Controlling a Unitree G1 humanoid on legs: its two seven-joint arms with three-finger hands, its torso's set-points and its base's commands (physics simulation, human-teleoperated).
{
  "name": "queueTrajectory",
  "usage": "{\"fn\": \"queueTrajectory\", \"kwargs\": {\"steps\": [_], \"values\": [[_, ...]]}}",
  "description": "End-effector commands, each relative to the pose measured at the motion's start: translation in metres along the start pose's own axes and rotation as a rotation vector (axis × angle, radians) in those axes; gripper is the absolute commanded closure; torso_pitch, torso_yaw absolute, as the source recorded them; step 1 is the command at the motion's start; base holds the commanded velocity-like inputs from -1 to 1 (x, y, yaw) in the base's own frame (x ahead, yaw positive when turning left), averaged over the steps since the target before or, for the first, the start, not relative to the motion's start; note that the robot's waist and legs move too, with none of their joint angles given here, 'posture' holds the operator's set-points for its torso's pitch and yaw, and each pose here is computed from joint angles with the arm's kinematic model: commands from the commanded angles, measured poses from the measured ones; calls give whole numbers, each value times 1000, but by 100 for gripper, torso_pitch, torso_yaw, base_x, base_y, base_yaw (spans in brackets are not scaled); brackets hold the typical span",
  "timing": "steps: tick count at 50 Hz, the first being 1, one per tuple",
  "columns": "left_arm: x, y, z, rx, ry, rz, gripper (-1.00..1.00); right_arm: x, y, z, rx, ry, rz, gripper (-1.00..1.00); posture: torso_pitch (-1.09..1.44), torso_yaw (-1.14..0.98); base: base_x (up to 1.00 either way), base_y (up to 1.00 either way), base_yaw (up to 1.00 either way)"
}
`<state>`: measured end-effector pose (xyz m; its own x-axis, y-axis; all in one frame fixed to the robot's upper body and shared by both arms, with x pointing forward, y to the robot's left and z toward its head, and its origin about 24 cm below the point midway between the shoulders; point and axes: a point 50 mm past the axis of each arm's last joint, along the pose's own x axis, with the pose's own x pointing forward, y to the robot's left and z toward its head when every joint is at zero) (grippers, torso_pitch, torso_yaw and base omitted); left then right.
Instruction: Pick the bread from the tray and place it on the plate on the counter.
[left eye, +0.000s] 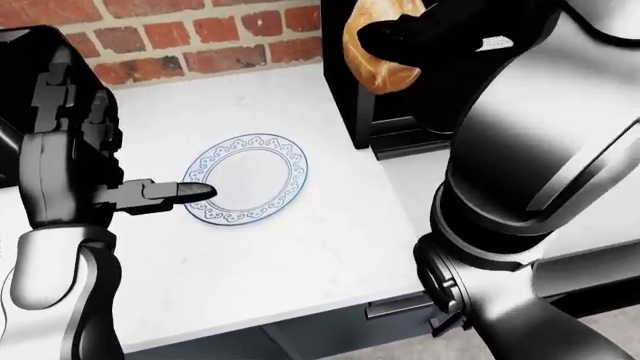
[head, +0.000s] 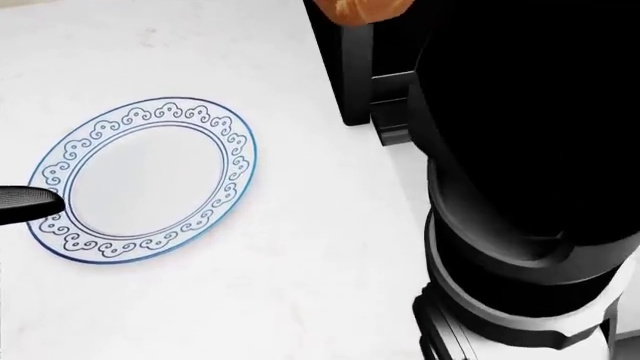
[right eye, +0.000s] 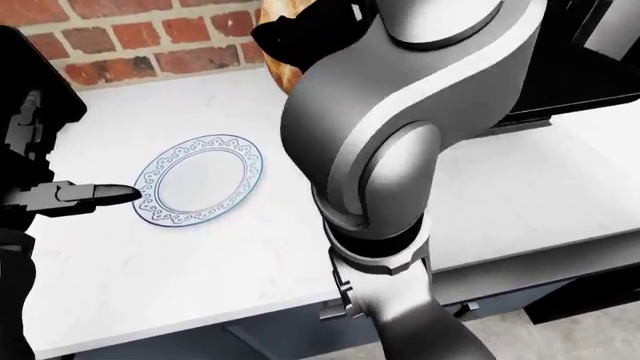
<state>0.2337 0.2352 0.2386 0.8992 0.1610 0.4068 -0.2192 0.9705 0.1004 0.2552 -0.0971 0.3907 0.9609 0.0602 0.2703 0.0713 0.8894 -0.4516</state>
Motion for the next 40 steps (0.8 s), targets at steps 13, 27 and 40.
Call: {"fn": "queueTrajectory", "kwargs": {"steps": [13,27,40], "values": [[0,4,17,17,-84,13,-100,16,9,15,-63,-102,61,100,0,16,0,0,0],[-1,4,15,22,-79,18,-100,37,25,13,-60,-126,166,100,0,23,0,0,0],[-3,5,14,26,-77,20,-100,50,41,6,-49,-126,263,100,0,30,0,0,0]]}}
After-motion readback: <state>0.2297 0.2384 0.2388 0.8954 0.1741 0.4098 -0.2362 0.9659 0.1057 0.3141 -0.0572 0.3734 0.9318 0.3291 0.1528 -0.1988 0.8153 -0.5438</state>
